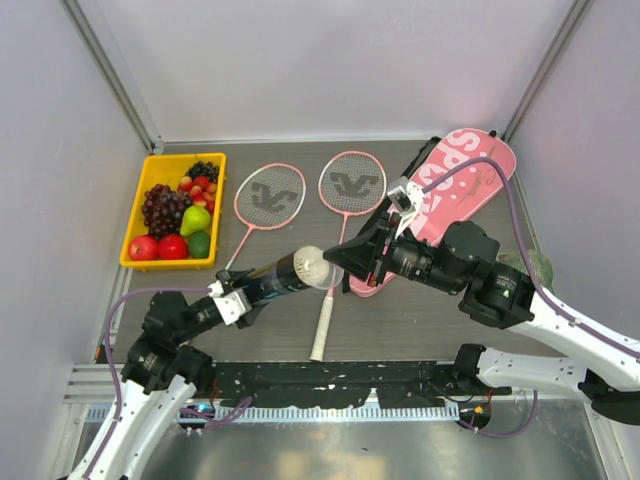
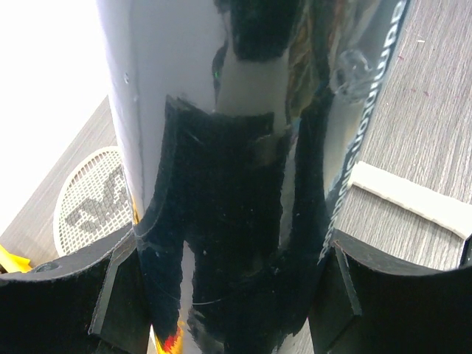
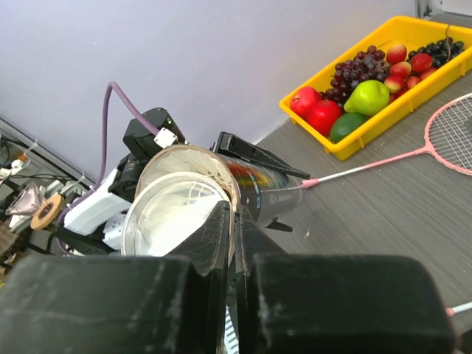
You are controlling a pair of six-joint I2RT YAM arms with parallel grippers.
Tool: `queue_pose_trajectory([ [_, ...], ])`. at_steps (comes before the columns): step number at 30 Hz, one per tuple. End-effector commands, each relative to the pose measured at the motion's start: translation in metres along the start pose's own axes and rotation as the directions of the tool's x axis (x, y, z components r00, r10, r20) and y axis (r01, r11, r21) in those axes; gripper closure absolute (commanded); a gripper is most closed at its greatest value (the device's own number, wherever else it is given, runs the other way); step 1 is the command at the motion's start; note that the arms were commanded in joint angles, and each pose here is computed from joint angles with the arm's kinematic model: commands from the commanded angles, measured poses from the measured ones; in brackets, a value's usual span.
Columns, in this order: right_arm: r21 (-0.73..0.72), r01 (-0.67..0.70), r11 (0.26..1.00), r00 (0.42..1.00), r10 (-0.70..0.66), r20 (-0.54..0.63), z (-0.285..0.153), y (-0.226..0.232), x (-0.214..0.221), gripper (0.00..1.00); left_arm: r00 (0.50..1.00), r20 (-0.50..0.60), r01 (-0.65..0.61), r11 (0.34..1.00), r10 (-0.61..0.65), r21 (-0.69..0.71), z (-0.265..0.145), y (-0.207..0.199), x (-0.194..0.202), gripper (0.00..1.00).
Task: Pack up the badminton gear
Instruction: Close the lid on the shuttle tube.
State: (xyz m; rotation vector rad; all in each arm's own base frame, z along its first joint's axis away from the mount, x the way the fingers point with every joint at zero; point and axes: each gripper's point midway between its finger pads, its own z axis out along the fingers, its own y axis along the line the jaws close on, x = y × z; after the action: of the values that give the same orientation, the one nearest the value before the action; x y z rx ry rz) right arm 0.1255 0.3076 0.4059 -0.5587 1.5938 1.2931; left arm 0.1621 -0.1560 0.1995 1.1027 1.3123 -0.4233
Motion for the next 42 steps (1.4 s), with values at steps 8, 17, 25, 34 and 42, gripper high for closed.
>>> queue_pose_trajectory([
  [8, -0.082, 0.085, 0.993, 0.96, -0.06, 0.275, -0.011, 0.027, -0.065, 0.94, 0.996, 0.089, -0.018, 0.999, 0.021, -0.034, 0.0, 0.012, -0.03, 1.0],
  [17, -0.064, 0.153, 0.986, 0.939, -0.125, 0.32, 0.001, 0.023, -0.062, 0.94, 0.995, 0.095, 0.017, 0.999, -0.014, -0.033, 0.0, 0.013, -0.035, 1.0],
  [25, 0.016, 0.185, 0.983, 0.935, -0.181, 0.306, 0.014, 0.007, -0.052, 0.95, 0.994, 0.111, 0.017, 0.999, -0.013, -0.031, 0.0, 0.012, -0.038, 1.0],
  [34, 0.051, 0.206, 0.977, 0.939, -0.212, 0.269, 0.018, -0.001, -0.04, 0.95, 0.993, 0.114, 0.014, 0.999, -0.01, -0.031, 0.0, 0.012, -0.038, 1.0],
  [42, 0.076, 0.215, 0.974, 0.94, -0.227, 0.257, 0.02, -0.006, -0.032, 0.95, 0.993, 0.114, 0.02, 1.0, -0.017, -0.022, 0.001, 0.011, -0.038, 1.0],
])
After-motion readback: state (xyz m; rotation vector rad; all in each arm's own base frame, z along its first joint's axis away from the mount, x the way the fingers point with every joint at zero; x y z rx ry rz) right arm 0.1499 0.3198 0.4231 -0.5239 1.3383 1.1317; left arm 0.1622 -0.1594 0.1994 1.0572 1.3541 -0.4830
